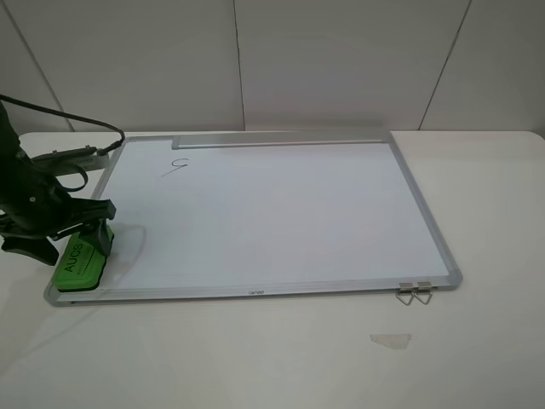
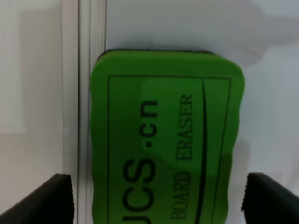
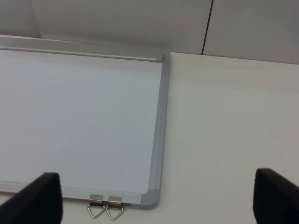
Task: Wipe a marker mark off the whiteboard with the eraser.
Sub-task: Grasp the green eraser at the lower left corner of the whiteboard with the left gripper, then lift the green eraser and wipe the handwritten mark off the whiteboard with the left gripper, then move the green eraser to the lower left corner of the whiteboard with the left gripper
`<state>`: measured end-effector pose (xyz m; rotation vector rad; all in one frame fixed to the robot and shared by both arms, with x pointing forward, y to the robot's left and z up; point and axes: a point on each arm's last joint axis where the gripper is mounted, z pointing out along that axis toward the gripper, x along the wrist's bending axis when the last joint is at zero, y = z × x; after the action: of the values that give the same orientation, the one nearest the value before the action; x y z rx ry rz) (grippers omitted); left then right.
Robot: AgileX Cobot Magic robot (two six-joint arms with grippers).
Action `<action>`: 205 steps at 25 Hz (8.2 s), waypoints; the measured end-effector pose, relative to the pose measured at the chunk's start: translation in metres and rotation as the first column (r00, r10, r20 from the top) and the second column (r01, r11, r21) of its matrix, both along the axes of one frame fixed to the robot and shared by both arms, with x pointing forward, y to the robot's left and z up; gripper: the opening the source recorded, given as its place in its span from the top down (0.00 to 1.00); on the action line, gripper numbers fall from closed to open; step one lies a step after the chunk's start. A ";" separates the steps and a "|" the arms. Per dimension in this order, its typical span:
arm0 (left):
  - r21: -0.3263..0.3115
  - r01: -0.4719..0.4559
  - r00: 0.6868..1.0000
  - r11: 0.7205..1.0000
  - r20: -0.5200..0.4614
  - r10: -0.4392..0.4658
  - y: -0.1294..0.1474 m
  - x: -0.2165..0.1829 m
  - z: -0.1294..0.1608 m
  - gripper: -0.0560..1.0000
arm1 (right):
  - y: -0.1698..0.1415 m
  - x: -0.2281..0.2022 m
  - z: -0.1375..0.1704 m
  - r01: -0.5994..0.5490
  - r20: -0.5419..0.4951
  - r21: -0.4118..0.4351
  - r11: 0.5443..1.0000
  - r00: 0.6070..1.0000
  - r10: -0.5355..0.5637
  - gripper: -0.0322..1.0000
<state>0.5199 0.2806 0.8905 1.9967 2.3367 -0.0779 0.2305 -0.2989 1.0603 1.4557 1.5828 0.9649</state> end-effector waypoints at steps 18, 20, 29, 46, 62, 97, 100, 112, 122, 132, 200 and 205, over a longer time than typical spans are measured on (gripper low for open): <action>-0.004 -0.007 1.000 1.000 -0.006 0.007 0.000 0.001 -0.007 0.25 | 0.000 0.000 0.000 0.000 0.000 0.000 1.000 1.000 0.000 0.18; -0.004 -0.007 1.000 1.000 -0.006 0.007 0.000 0.001 -0.007 0.25 | 0.000 0.000 0.000 0.000 0.000 0.000 1.000 1.000 0.000 0.18; -0.005 -0.041 0.999 0.999 -0.009 0.041 0.000 0.001 -0.007 0.38 | 0.000 0.000 0.000 0.000 0.000 0.000 1.000 1.000 0.000 0.18; -0.012 -0.028 0.999 1.000 -0.016 0.028 -0.001 -0.002 0.010 0.38 | 0.000 0.000 0.000 0.000 0.000 0.000 1.000 1.000 0.000 0.18; -0.040 0.060 0.983 0.997 0.176 -0.052 -0.006 0.048 0.136 0.38 | 0.000 0.000 0.000 0.000 0.000 0.000 1.000 1.000 0.000 0.18; -0.044 0.409 0.913 0.912 0.010 -0.409 -0.084 0.213 -0.010 0.38 | 0.000 0.000 0.000 0.000 0.000 0.000 1.000 1.000 0.000 0.18; -0.042 0.409 0.912 0.911 0.003 -0.410 -0.084 0.213 -0.012 0.38 | 0.000 0.000 0.000 0.000 0.000 0.000 1.000 1.000 0.000 0.18; 0.030 0.297 0.955 0.954 -0.027 -0.296 -0.058 0.217 -0.014 0.38 | 0.000 0.000 0.000 0.000 0.000 0.000 1.000 1.000 0.000 0.18; 0.000 0.238 0.971 0.971 -0.027 -0.238 -0.053 0.218 -0.014 0.38 | 0.000 0.000 0.000 0.000 0.000 0.000 1.000 1.000 0.000 0.18; 0.021 0.228 0.973 0.973 -0.034 -0.227 -0.080 0.213 -0.015 0.38 | 0.000 0.000 0.000 0.000 0.000 0.000 1.000 1.000 0.000 0.18; 0.094 -0.081 0.995 0.992 -0.050 0.086 -0.021 0.024 0.044 0.38 | 0.000 0.000 0.000 0.000 0.000 0.000 1.000 1.000 0.000 0.18; 0.086 -0.040 0.999 0.995 -0.016 0.041 -0.019 0.010 0.021 0.38 | 0.000 0.000 0.000 0.000 0.000 0.000 1.000 1.000 0.000 0.18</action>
<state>0.5297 0.2613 0.9112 1.9926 2.4302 0.0074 0.2305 -0.2989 1.0603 1.4557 1.5828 0.9649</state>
